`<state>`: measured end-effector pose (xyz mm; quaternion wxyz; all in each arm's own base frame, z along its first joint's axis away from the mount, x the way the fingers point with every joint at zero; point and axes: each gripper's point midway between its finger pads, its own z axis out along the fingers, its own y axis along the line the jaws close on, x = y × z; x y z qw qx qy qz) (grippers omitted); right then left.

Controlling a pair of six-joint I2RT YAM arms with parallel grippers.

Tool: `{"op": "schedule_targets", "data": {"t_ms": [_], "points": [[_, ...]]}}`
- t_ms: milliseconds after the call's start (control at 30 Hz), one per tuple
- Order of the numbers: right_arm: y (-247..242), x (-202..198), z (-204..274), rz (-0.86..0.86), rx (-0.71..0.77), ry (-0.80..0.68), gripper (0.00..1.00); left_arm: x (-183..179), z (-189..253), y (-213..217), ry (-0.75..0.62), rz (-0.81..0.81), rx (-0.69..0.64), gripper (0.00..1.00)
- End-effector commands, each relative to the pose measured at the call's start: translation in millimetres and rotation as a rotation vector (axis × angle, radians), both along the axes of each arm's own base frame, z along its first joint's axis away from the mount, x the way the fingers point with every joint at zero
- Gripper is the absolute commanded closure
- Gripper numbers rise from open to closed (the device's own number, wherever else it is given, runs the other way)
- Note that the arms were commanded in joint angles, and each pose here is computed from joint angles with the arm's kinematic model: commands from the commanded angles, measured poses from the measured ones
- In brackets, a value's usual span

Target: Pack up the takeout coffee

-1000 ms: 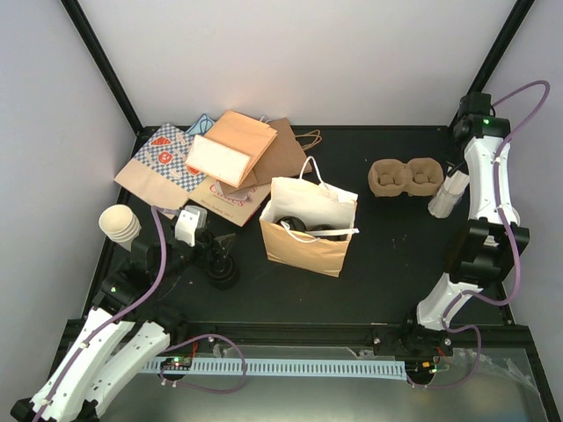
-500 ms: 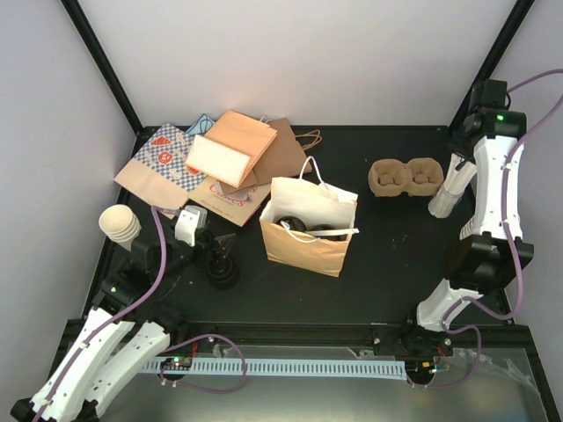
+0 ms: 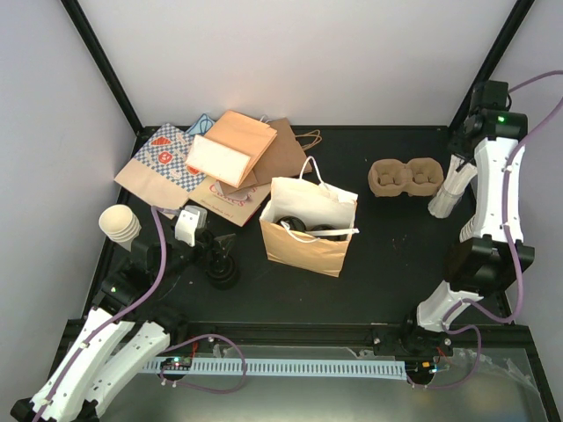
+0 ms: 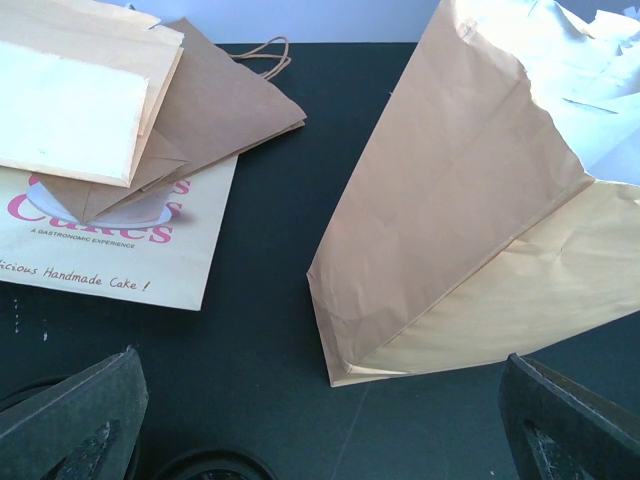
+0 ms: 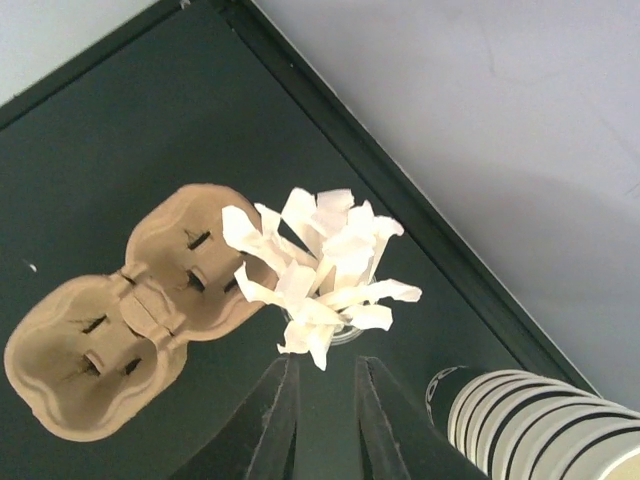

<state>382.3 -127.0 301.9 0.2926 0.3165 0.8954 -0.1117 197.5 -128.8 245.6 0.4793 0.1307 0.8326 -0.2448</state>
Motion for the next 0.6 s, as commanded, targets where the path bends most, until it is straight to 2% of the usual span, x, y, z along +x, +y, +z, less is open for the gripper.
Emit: {"op": "schedule_targets", "data": {"t_ms": [0, 567], "points": [[1, 4, -14, 0.007, 0.017, 0.019, 0.8, 1, 7, -1, -0.033, -0.005, -0.007, 0.01], [-3, 21, -53, 0.008, 0.024, 0.087, 0.78, 2, 5, -2, -0.022, -0.007, -0.003, 0.01]]}}
